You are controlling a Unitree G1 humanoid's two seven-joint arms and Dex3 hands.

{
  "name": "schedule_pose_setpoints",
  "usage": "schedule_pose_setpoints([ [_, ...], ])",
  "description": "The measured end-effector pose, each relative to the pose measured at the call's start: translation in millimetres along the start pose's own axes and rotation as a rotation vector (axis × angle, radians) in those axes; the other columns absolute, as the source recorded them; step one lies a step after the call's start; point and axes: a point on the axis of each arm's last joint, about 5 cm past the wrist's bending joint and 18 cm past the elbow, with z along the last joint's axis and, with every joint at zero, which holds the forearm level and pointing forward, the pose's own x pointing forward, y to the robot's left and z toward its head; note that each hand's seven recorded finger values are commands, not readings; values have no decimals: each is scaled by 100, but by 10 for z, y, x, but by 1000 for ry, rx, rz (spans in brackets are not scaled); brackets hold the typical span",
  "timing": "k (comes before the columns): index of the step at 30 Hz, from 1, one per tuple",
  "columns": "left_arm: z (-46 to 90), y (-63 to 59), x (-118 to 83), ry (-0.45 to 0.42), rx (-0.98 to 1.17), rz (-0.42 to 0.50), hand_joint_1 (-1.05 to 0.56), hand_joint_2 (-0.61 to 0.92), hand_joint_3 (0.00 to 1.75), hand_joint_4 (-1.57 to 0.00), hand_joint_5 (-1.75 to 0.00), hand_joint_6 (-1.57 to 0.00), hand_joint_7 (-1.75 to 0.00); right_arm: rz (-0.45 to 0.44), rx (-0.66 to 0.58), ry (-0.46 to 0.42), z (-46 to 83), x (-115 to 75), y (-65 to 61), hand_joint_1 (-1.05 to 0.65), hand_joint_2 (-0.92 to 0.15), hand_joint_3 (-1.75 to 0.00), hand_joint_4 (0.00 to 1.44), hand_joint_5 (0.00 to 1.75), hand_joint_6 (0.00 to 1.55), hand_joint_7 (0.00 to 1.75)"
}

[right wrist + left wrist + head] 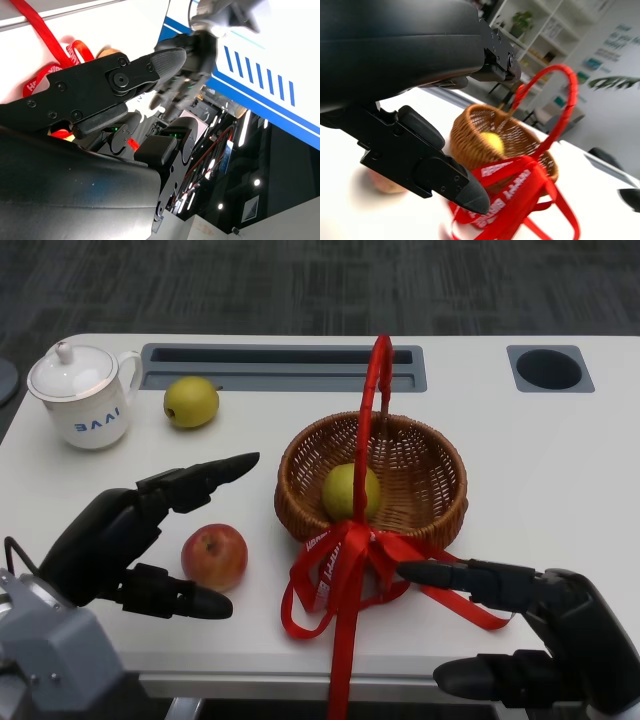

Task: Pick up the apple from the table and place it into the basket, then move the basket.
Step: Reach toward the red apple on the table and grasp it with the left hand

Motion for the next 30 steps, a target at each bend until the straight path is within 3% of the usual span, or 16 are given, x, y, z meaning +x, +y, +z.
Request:
schedule_pose_setpoints([
  [10, -200, -359, 75, 234, 78, -133, -71, 69, 1, -24, 0, -19, 0, -3, -6, -2, 3, -15, -3, -43, -86, 0, 80, 0, 76, 0],
  [17, -226, -444, 170, 322, 144, -157, -73, 70, 1, -27, -1, -21, -1, -6, -13, -9, 7, -11, -14, -43, -87, 0, 80, 0, 76, 0],
  [30, -225, -483, 265, 375, 201, -149, -71, 70, 0, -29, -1, -23, -1, -4, -20, -22, 27, -4, -23, -44, -87, 0, 81, 0, 77, 0],
])
